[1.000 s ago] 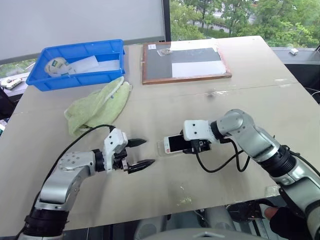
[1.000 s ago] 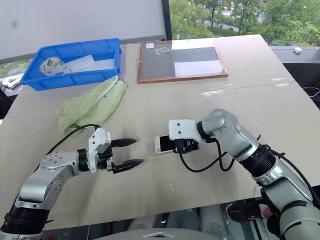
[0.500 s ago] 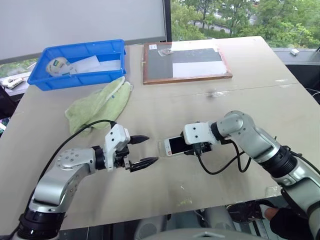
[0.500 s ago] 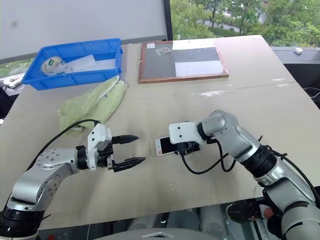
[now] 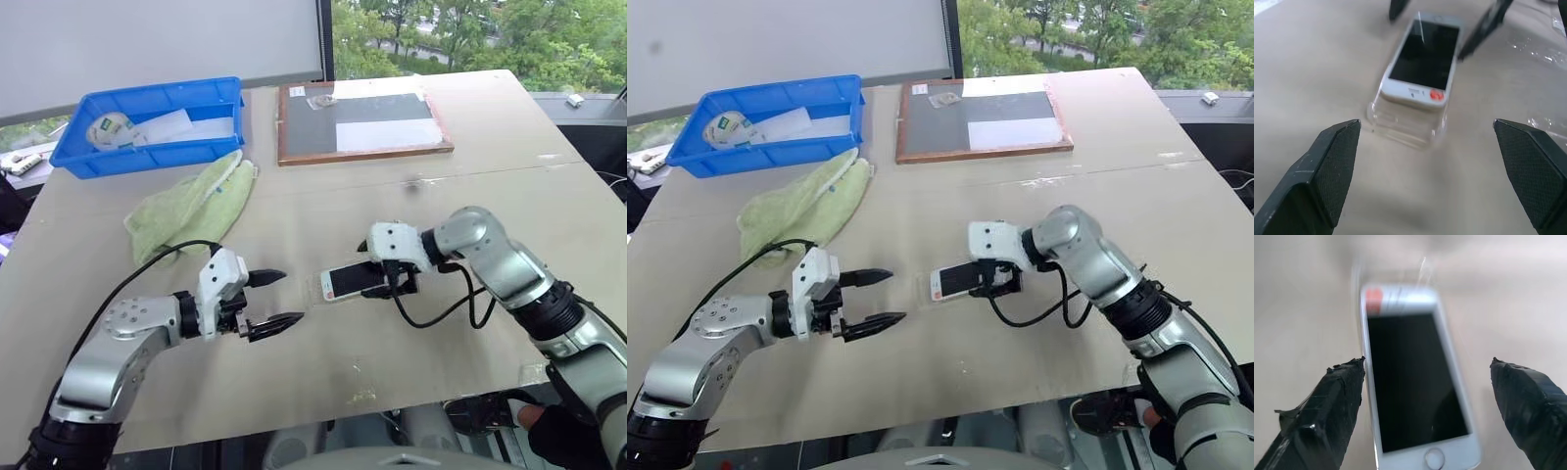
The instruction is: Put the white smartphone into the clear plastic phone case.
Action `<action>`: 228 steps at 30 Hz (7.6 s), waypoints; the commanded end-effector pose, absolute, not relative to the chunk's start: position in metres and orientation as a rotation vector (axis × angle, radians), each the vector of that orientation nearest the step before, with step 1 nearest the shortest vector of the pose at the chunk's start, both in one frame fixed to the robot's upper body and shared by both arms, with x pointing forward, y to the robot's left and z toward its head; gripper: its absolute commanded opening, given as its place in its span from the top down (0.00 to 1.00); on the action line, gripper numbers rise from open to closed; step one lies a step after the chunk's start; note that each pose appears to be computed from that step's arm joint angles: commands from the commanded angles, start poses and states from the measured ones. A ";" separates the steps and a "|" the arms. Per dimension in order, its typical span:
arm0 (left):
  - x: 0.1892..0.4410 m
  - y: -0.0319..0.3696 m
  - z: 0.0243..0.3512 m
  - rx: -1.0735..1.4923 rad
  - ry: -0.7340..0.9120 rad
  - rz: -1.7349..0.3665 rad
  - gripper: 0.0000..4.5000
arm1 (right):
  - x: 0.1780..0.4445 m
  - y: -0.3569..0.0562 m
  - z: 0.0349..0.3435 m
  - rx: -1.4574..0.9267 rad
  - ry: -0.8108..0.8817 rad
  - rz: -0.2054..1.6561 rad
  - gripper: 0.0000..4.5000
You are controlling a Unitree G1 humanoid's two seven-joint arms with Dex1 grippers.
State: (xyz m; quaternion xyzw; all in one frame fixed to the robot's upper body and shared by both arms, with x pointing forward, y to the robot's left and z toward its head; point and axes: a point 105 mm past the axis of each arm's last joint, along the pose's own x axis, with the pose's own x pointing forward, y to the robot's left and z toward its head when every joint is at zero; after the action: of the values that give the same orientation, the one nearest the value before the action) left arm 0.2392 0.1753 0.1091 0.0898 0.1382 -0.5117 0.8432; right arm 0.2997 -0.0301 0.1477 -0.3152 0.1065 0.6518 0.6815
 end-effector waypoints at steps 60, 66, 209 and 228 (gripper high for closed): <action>0.293 0.119 0.076 0.260 0.282 -1.090 0.99 | 0.280 -0.049 0.111 -0.814 0.399 1.221 1.00; 0.311 0.099 0.083 0.272 0.272 -1.122 0.99 | 0.279 -0.073 0.118 -0.841 0.430 1.141 1.00; 0.319 0.084 0.100 0.168 0.183 -1.086 0.99 | 0.296 -0.096 0.068 -0.309 0.313 0.880 1.00; 0.283 0.155 0.144 0.084 0.089 -0.938 0.01 | 0.218 -0.174 0.148 -0.312 0.163 0.839 0.00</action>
State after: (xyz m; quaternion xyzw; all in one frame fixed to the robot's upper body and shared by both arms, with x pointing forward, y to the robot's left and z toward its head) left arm 0.2930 0.1513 0.1328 0.0165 0.0642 -0.4424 0.8944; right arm 0.2274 -0.1732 0.1316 -0.1363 0.1021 0.3905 0.9047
